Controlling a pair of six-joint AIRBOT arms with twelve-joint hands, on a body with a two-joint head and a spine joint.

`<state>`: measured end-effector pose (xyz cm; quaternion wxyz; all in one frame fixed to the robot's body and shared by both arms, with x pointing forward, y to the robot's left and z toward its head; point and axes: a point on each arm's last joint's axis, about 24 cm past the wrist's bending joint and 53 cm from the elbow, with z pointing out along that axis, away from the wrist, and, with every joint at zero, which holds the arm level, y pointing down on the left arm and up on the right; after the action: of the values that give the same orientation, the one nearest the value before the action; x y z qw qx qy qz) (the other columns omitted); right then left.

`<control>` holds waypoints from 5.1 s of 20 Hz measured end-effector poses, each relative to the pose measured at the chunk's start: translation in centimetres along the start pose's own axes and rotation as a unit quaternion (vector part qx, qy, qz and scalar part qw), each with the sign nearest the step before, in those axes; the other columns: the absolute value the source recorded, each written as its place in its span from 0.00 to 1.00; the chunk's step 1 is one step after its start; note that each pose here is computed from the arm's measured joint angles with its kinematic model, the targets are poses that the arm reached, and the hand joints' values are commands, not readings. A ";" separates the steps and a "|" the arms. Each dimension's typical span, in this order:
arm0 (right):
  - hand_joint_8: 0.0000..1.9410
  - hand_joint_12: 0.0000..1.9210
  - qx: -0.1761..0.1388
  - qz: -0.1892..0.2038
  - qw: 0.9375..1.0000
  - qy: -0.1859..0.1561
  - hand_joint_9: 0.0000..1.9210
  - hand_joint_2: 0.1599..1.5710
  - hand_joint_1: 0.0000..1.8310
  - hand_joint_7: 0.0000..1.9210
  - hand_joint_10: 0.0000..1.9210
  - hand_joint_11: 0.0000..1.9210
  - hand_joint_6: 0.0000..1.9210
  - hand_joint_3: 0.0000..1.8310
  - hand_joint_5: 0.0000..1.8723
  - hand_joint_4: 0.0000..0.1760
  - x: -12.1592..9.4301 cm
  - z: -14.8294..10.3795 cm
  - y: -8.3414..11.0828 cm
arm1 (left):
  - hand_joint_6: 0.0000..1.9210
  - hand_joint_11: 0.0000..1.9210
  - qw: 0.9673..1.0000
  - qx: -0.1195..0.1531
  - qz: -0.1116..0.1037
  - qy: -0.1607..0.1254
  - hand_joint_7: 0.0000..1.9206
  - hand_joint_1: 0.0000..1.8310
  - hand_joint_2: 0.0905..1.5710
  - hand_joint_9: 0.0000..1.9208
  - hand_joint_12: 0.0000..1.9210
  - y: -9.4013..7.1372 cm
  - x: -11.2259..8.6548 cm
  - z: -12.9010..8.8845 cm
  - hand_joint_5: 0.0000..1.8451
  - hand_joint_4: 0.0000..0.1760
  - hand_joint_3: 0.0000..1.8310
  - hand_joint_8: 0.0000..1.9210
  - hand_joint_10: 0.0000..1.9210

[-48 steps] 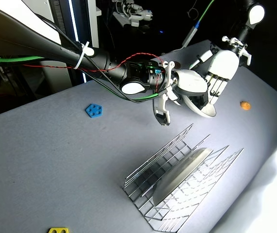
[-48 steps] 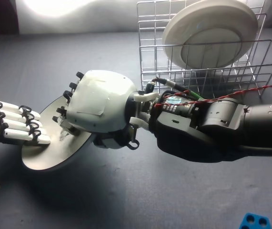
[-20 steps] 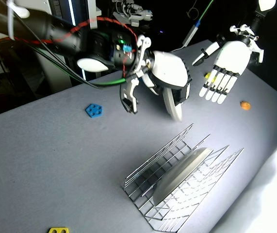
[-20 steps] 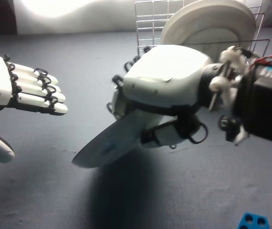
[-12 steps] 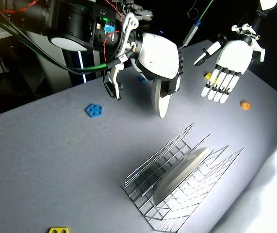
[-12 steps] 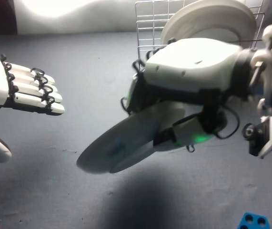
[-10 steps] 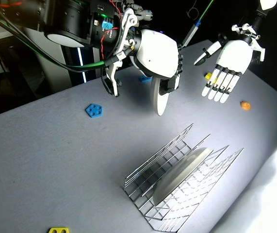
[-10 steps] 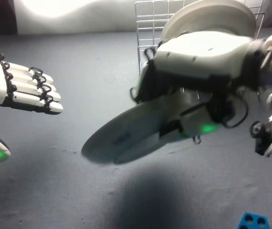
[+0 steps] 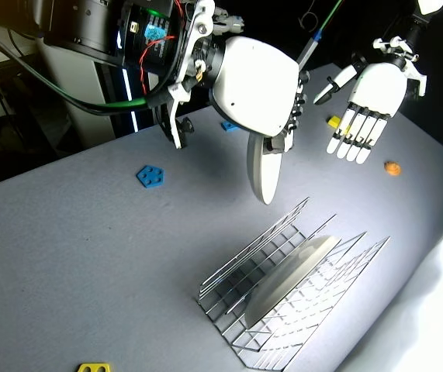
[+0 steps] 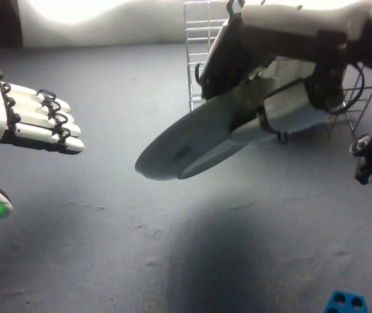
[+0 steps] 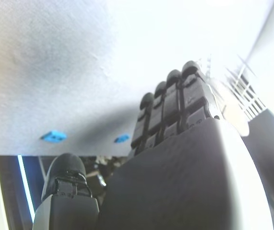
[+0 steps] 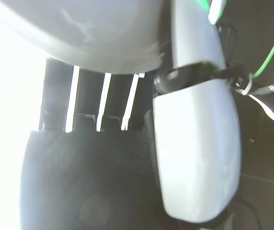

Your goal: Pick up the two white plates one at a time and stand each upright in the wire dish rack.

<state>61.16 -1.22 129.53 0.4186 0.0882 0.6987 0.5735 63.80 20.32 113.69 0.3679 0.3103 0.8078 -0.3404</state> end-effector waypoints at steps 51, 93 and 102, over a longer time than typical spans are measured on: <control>0.33 0.42 0.041 0.130 0.984 -0.117 0.56 0.63 0.75 0.60 0.43 0.47 0.46 0.00 0.56 0.00 -11.6 0.2 -5.7 | 0.00 0.00 1.000 0.002 0.005 0.006 0.00 0.00 0.70 0.00 0.00 -0.2 0.3 0.2 0.00 0.00 0.00 0.00 0.00; 0.37 0.47 0.080 0.043 0.990 -0.111 0.55 0.64 0.76 0.58 0.50 0.46 0.48 0.00 0.52 0.00 -9.9 2.5 -9.9 | 0.00 0.00 1.000 0.001 0.004 0.007 0.00 0.00 0.70 0.00 0.00 -0.1 0.3 0.2 0.00 0.00 0.00 0.00 0.00; 0.30 0.40 0.077 0.035 0.990 -0.112 0.59 0.62 0.76 0.62 0.45 0.49 0.40 0.00 0.56 0.00 -9.8 2.8 -9.7 | 0.00 0.00 1.000 0.002 0.003 0.007 0.00 0.00 0.70 0.00 0.00 -0.2 0.3 0.2 0.00 0.00 0.00 0.00 0.00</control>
<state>72.71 -8.27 125.81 0.4656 0.2079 0.6858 0.5192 63.57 20.17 113.41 0.3630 0.3157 0.8087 -0.3386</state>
